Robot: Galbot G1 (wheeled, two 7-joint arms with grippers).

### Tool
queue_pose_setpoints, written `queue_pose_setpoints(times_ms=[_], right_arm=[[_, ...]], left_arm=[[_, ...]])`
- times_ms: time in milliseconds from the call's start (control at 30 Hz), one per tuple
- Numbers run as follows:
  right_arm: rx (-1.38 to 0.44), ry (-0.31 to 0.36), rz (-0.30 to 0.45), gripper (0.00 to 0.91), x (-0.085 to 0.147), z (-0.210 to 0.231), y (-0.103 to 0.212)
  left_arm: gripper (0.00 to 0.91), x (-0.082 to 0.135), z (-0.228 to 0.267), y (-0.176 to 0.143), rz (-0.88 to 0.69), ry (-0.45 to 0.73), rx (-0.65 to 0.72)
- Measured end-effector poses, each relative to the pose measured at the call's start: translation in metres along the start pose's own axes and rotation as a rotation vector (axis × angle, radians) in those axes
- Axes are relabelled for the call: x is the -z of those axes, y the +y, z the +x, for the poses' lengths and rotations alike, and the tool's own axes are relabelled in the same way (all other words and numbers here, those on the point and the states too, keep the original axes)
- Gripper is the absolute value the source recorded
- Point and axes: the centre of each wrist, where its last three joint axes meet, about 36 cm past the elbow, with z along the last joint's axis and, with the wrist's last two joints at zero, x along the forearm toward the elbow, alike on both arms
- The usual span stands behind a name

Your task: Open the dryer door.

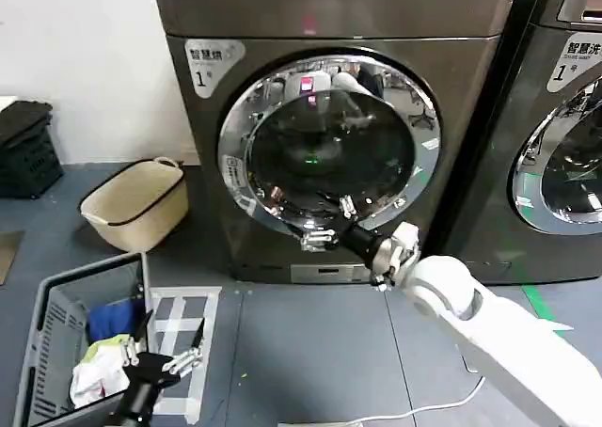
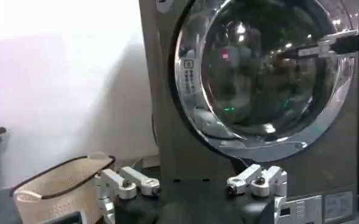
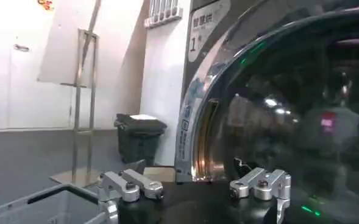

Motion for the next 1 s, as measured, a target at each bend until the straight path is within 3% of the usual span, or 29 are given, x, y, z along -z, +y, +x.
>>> queue_pose_setpoints(times_ms=[1000], right_arm=[[0.047,0.036,-0.015,0.907,-0.014,-0.054,-0.001]], left_arm=[[0.907,-0.002,0.000,-0.001,0.002,0.003,0.003]])
